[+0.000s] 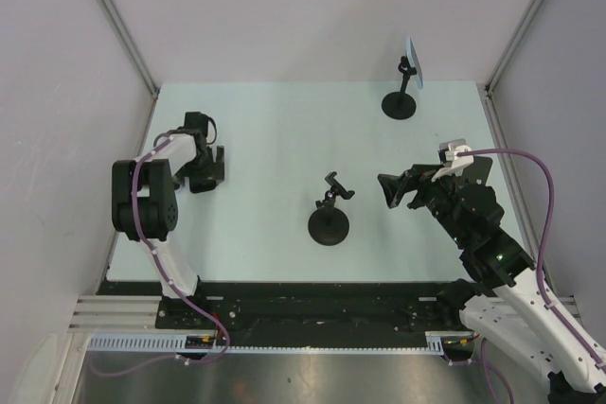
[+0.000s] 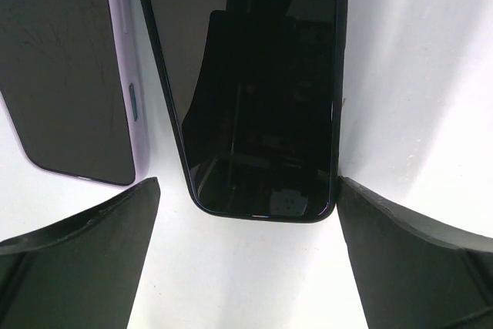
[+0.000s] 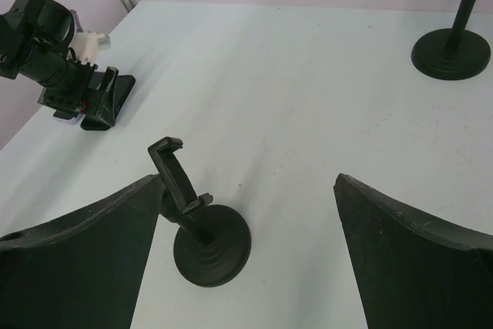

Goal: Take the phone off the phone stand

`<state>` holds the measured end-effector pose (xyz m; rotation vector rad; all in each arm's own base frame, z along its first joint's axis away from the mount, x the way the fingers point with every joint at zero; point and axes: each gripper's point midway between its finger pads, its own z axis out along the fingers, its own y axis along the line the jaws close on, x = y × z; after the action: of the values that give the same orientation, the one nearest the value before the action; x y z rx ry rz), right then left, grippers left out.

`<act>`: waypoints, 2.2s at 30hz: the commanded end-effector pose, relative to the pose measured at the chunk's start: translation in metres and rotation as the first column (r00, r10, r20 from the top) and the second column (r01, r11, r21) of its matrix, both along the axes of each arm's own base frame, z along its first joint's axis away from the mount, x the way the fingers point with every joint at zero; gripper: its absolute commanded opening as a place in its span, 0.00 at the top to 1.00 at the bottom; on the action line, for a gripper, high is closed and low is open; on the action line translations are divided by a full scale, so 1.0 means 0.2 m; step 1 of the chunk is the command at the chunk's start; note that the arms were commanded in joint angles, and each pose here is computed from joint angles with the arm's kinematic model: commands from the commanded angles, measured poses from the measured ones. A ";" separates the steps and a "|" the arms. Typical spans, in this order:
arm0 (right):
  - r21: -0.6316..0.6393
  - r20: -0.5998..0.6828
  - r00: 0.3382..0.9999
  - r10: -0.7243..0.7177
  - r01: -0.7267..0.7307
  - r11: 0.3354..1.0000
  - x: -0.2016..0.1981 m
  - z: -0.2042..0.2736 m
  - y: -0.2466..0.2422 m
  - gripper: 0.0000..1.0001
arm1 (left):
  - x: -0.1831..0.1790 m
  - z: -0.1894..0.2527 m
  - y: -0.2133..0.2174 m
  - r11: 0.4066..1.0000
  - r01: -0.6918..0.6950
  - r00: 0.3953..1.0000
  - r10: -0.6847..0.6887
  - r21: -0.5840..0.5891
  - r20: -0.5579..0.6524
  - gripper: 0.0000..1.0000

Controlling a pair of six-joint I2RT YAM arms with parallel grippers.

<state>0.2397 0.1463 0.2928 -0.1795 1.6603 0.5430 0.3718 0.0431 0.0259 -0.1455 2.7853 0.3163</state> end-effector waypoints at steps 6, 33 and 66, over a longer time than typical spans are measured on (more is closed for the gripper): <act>0.025 0.022 1.000 0.010 -0.011 1.000 0.00 0.04 0.01 0.01 | 0.03 0.12 0.09 0.997 -0.068 0.995 0.066 0.030 0.076 0.00; 0.025 0.028 0.999 0.038 -0.039 0.999 -0.01 0.04 0.03 0.01 | 0.02 0.13 0.17 0.992 -0.121 0.989 0.119 0.020 0.084 0.00; -0.108 -0.187 0.889 0.419 -0.442 0.890 -0.05 -0.14 0.39 0.06 | -0.13 0.91 -0.62 0.919 0.394 0.770 -0.310 -0.033 0.558 0.00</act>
<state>0.2439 0.2054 0.2462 -0.4689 1.8703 0.6966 0.3666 -0.0563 0.1824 0.1015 2.3101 0.0117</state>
